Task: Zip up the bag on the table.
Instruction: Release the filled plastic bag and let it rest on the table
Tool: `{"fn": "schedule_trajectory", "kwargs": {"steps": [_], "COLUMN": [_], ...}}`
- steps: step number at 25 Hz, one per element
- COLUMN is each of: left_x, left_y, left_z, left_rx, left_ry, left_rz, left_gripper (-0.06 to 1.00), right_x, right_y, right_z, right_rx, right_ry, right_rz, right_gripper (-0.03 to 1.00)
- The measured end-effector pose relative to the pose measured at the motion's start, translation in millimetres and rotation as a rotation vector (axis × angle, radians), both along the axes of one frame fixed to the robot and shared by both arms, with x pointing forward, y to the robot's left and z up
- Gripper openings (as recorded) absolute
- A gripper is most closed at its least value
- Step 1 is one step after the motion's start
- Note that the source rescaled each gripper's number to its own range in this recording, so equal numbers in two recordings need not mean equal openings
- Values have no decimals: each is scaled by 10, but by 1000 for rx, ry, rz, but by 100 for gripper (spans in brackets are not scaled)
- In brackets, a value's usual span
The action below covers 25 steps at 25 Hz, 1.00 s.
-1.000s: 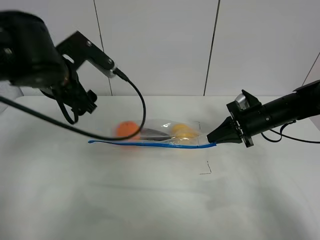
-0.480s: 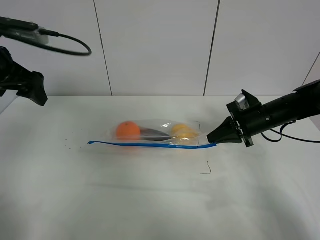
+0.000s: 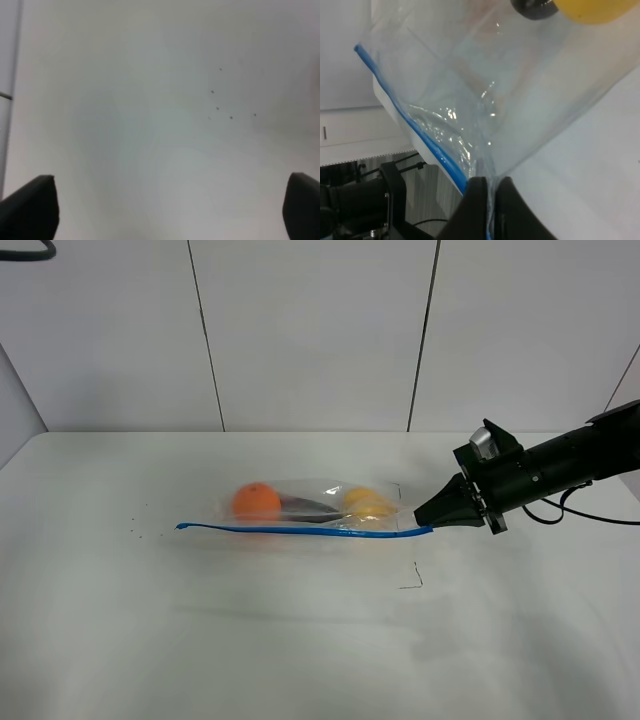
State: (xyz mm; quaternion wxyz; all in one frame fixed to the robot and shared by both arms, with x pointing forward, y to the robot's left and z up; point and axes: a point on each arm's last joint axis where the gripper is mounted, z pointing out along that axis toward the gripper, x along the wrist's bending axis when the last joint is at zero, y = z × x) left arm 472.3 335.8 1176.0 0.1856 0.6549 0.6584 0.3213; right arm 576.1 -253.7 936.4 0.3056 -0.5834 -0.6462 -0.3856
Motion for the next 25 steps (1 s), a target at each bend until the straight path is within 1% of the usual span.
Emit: {"fn": "schedule_trajectory", "kwargs": {"steps": [4,7,12,15,20,25], "left_x": [-195,-375,-767,-1056,-1501,-1827], "left_y": [-9,-31,-78,-115,-170,-223], "left_z": [91,65,-132,-284,-493,-662], "left_rx": [1,0,-17,-30,-30,-47], "left_ry": [-21,-35,-67,-122,-221,-308], "left_rz": [10,9,21,29,25,18], "left_gripper": [100,100,100,100,100,100], "right_x": [0,0,0,0,0,0], "right_y": [0,0,0,0,0,0], "right_z": [0,0,0,0,0,0], "right_rx": [0,0,0,0,-1,-1], "right_ry": [-3,-3,-7,-8,-10,-13], "right_rz": [2,2,4,5,6,8], "right_gripper": [0,0,0,0,0,0]}}
